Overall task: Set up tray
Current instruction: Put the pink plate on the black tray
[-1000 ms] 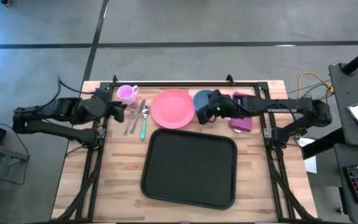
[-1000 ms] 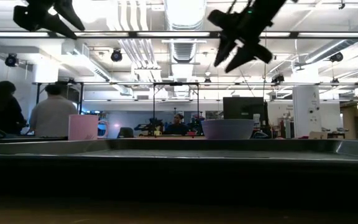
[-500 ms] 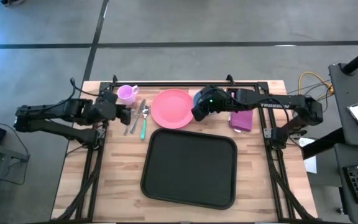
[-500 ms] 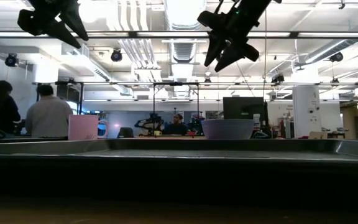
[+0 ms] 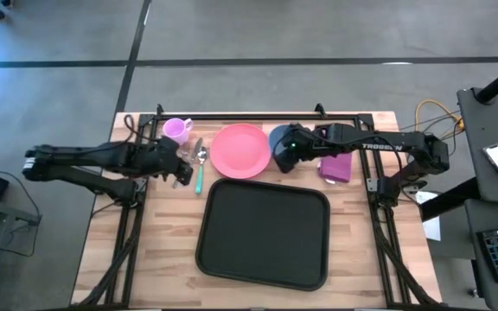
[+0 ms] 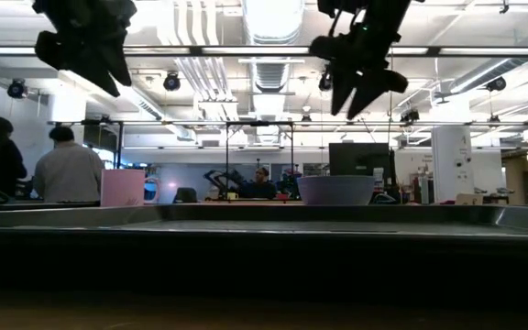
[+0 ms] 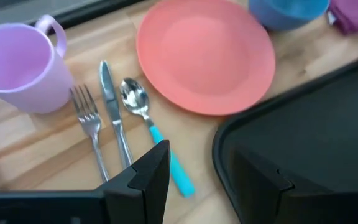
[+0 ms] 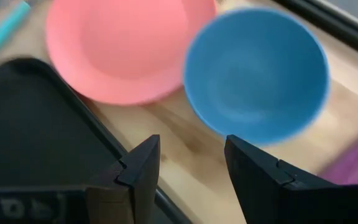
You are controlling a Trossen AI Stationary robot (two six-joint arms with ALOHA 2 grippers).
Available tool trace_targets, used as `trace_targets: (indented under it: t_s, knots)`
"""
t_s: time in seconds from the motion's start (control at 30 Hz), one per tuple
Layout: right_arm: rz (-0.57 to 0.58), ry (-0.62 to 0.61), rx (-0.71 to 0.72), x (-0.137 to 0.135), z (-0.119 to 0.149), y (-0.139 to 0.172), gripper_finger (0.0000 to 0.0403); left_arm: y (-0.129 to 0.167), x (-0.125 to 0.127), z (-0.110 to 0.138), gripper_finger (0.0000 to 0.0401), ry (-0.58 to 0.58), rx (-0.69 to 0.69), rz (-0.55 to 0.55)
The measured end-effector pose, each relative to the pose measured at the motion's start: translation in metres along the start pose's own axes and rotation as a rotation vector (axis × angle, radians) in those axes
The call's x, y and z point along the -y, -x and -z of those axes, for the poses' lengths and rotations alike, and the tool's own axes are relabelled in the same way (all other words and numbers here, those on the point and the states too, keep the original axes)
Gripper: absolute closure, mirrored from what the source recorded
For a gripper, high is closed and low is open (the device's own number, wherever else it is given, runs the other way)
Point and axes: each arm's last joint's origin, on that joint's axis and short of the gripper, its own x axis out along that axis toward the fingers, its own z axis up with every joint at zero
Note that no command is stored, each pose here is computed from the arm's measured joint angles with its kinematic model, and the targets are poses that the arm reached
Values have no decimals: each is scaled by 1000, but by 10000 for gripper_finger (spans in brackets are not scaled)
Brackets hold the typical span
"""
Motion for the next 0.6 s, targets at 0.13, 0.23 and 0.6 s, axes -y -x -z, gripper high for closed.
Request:
trace_targets:
  t_s: [0.13, 0.23, 0.6]
  knots:
    - [58, -17, -67, 6, 7, -1, 234, -10, 7, 2, 260, -14, -31, -12]
    - [83, -26, -124, 9, 13, -2, 234, -19, 10, 4, 260, -48, -57, -41]
    - [42, 35, -363, 5, 63, -24, 235, -46, 25, 13, 260, -212, -171, -60]
